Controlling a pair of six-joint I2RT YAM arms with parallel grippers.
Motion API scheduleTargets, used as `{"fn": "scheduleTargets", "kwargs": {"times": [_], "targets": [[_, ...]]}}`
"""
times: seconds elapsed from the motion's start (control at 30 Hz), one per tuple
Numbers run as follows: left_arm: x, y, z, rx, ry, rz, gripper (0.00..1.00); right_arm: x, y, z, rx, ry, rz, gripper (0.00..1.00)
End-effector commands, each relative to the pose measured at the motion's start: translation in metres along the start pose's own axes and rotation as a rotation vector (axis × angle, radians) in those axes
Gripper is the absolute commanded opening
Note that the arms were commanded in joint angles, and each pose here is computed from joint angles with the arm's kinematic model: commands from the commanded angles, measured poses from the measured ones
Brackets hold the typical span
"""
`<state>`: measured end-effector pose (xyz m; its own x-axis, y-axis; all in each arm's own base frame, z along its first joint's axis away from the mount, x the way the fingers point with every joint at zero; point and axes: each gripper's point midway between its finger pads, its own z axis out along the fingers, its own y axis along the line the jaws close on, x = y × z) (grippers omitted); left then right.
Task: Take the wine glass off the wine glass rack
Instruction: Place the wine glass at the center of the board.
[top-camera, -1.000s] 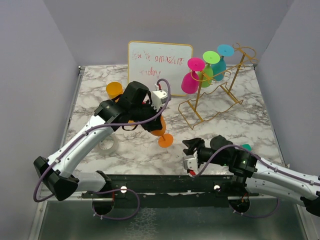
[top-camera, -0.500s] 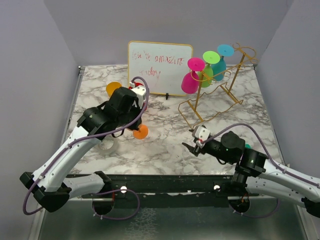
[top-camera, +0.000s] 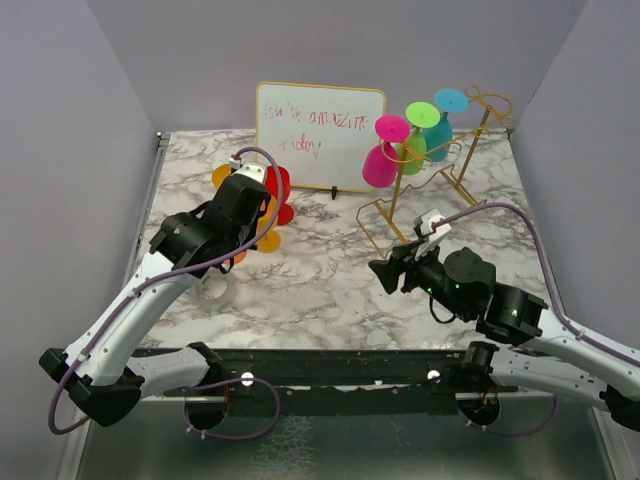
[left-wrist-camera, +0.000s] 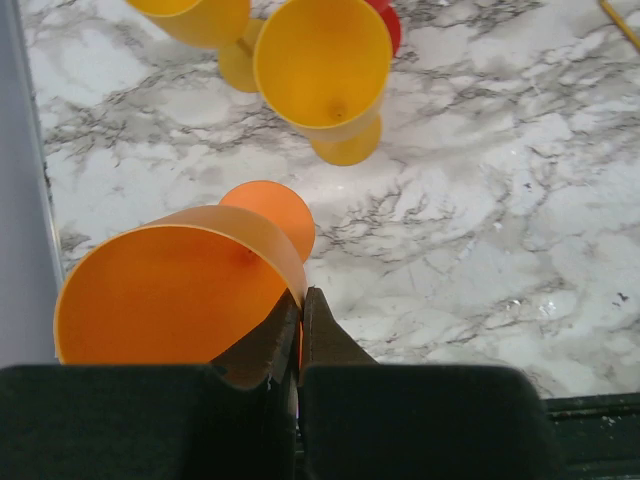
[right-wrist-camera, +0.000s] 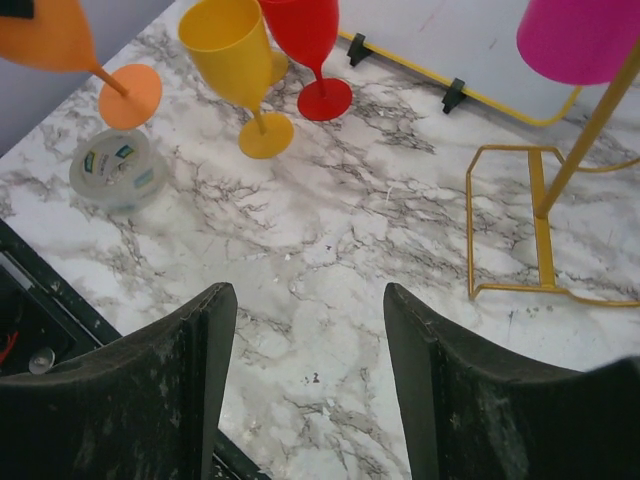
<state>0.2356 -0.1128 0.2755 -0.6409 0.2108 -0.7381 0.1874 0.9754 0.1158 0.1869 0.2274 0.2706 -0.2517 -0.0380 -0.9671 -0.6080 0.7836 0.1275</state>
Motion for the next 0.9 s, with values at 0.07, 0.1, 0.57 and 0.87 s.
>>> {"fn": "scheduleTargets", "kwargs": {"times": [0.07, 0.1, 0.57, 0.87], "targets": [[0.003, 0.051, 0.022, -0.151, 0.045, -0.020, 0.00, 0.010, -0.022, -0.008, 0.130, 0.011, 0.113, 0.66], [0.000, 0.056, 0.026, -0.146, 0.042, -0.032, 0.00, 0.010, -0.024, -0.010, 0.140, 0.020, 0.109, 0.67], [-0.021, 0.061, 0.087, -0.053, 0.035, -0.108, 0.00, 0.005, -0.051, -0.038, 0.287, -0.019, 0.315, 0.75], [-0.020, 0.053, 0.122, -0.014, 0.031, -0.121, 0.00, 0.004, -0.045, -0.035, 0.294, 0.040, 0.306, 0.75]]}}
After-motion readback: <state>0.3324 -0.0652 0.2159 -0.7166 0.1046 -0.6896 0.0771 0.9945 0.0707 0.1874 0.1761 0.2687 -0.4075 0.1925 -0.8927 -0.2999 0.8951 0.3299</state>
